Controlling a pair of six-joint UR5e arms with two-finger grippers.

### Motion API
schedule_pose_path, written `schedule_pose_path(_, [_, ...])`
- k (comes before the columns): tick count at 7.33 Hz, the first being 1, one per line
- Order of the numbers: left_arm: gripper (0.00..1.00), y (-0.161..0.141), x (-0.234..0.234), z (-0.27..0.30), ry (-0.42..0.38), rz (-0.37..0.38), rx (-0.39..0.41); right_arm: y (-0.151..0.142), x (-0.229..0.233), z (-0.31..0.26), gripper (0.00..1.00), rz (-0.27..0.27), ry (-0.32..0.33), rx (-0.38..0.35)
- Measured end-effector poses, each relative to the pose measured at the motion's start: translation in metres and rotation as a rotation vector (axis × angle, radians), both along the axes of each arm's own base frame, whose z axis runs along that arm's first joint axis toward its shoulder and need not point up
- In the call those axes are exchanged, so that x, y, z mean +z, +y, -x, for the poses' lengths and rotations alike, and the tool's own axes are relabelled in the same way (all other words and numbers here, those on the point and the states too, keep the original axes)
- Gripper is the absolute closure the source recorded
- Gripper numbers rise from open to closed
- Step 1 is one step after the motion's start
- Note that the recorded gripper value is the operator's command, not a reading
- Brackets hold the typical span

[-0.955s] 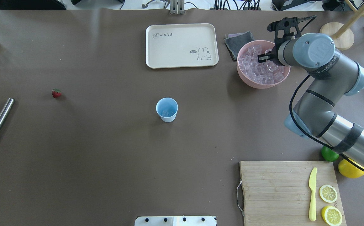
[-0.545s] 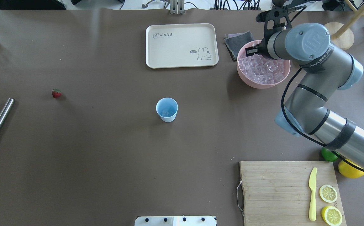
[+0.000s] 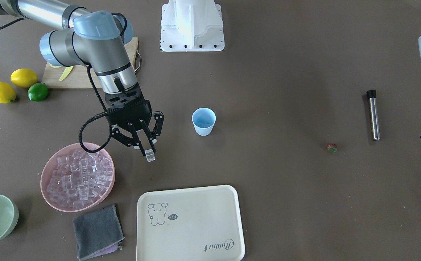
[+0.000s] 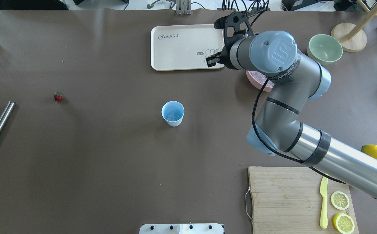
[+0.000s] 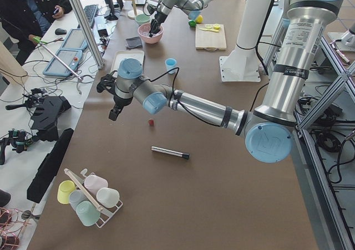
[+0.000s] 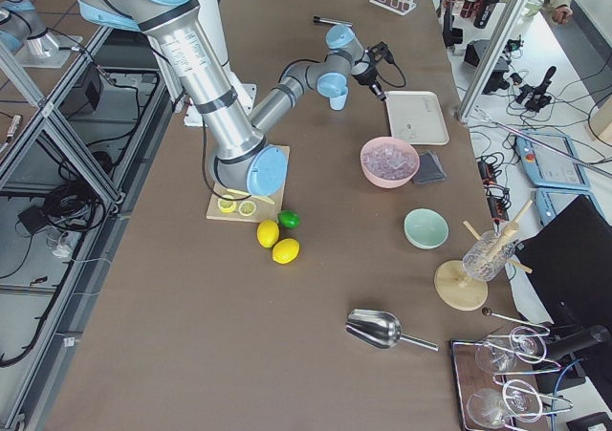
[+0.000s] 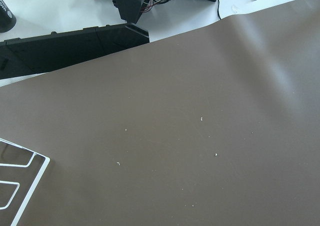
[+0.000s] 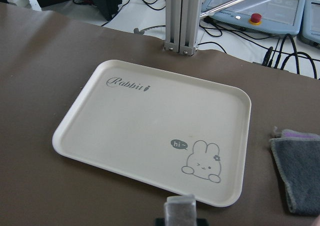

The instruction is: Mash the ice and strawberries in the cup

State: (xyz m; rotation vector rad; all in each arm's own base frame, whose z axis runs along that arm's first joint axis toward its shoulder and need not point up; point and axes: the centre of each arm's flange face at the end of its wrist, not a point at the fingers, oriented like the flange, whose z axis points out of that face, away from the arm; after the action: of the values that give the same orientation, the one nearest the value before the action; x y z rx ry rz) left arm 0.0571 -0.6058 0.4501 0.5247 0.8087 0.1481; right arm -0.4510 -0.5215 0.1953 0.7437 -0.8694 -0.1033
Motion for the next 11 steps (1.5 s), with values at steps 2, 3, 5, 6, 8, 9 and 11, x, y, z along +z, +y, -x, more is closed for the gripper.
schedule_pose_path(2, [0.02,-0.005,-0.007,-0.002,0.009,0.002,-0.008,0.032,-0.017,0.036,1.0,-0.042,-0.044,-0.059])
schedule_pose_path(3, [0.02,-0.012,-0.014,-0.006,0.023,0.013,-0.021,0.048,-0.02,0.052,1.0,-0.055,-0.059,-0.086])
schedule_pose_path(5, [0.02,-0.025,-0.025,-0.023,0.039,0.023,-0.018,0.072,-0.023,0.084,1.0,-0.074,-0.072,-0.118])
schedule_pose_path(6, [0.02,-0.027,-0.028,-0.026,0.042,0.023,-0.015,0.079,-0.027,0.101,1.0,-0.075,-0.071,-0.132])
schedule_pose_path(8, [0.02,-0.03,-0.032,-0.028,0.043,0.02,-0.015,0.094,-0.026,0.123,1.0,-0.076,-0.072,-0.162])
schedule_pose_path(9, [0.02,-0.03,-0.032,-0.029,0.045,0.023,-0.017,0.098,-0.023,0.127,0.34,-0.075,-0.07,-0.172])
schedule_pose_path(11, [0.02,-0.031,-0.029,-0.029,0.047,0.035,-0.023,0.097,-0.017,0.127,0.0,-0.07,-0.064,-0.178])
